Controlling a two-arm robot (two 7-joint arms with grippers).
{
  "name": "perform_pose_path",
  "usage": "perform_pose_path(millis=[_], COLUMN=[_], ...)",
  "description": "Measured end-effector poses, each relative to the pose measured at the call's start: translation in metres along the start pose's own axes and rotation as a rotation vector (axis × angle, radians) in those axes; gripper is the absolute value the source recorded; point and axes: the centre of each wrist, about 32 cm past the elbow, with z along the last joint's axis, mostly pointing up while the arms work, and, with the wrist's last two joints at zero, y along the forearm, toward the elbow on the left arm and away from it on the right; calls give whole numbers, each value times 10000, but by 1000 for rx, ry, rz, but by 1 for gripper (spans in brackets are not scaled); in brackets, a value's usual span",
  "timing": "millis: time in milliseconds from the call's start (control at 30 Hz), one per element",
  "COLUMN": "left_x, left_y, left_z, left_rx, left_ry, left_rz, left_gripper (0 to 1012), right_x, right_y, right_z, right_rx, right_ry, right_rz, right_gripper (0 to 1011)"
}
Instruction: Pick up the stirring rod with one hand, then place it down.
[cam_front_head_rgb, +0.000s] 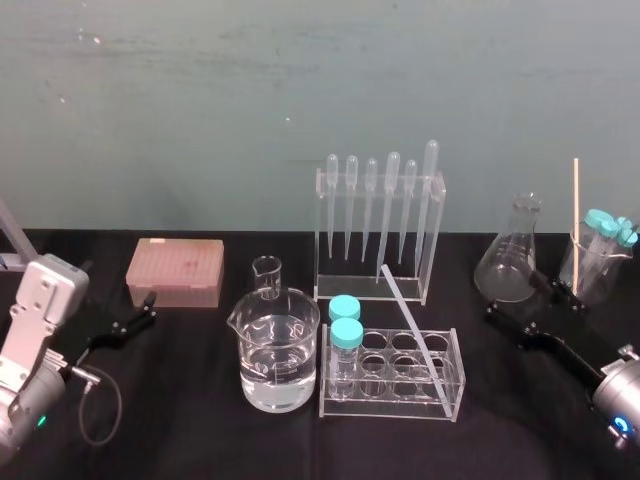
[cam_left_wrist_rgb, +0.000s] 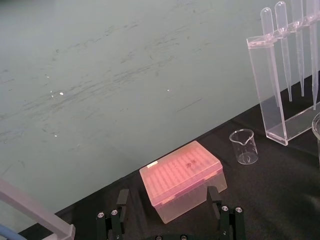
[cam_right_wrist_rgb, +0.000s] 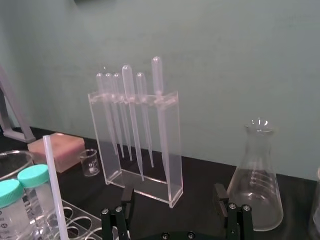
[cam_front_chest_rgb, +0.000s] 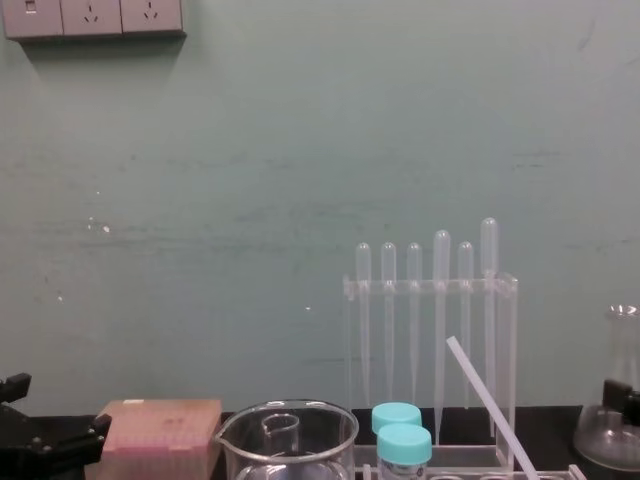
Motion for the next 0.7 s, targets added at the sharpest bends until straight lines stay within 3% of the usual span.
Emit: perform_pose_path(millis=[700], left_x=[0], left_y=[0], left_z=[0], left_rx=[0], left_ry=[0], left_rz=[0], left_gripper=[1000], right_x=[-7], right_y=[14], right_z=[9], right_rx=[23], right_ry=[-5], right_rz=[6], right_gripper=[1003])
